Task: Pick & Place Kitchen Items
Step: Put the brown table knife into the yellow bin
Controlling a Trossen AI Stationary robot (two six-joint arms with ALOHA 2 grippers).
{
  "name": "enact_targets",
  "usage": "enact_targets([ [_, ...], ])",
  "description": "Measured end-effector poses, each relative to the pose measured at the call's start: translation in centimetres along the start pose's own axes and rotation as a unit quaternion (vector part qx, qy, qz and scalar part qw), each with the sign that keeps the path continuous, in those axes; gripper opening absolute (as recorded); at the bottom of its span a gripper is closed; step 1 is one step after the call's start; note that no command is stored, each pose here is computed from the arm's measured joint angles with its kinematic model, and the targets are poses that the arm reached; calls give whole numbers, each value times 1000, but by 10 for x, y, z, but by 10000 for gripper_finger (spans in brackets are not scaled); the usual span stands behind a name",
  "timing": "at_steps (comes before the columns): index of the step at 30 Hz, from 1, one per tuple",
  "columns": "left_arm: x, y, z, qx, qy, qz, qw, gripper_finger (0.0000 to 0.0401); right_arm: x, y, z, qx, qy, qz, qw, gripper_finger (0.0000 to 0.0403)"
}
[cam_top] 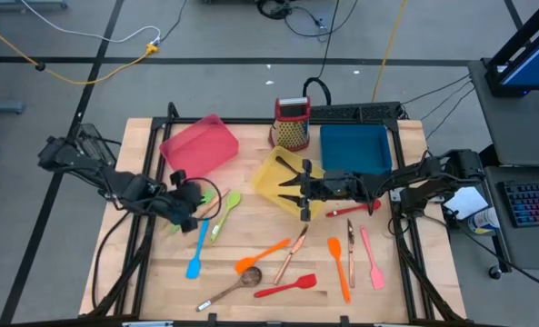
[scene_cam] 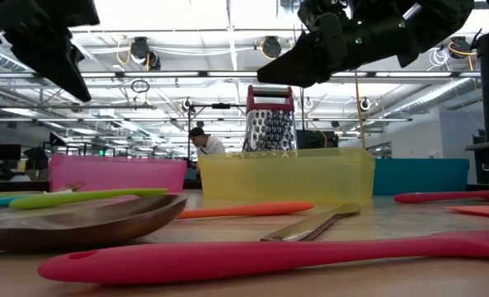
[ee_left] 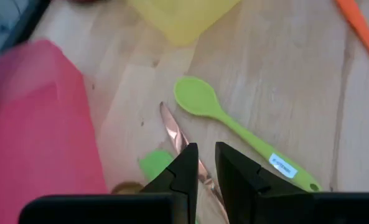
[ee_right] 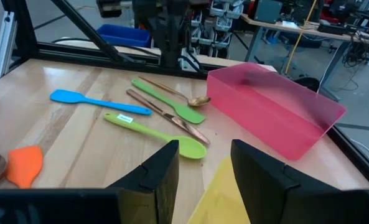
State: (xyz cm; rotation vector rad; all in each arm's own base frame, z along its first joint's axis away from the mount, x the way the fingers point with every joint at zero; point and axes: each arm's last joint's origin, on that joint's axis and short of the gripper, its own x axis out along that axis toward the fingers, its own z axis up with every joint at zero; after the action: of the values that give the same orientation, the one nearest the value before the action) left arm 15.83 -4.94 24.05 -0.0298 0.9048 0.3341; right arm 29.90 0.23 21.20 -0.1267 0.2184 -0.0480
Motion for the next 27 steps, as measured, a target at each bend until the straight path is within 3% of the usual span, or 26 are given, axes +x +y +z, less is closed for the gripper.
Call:
enact_targets([
  [5,9,7,3,-21,18,22,999,63,0,0,0,0,0,1,1000,139],
  [12,14,17,7,-47,45,1,998,69,0,0,-1,0,4,2,1000,139],
  [21,16,22,8,-39,54,-1,998,168,0,0,-1,-17,5,2,1000,139],
  [27,14,23,-2,-109,99,19,989,196,0,0,-2,-18,9,2,1000,139],
])
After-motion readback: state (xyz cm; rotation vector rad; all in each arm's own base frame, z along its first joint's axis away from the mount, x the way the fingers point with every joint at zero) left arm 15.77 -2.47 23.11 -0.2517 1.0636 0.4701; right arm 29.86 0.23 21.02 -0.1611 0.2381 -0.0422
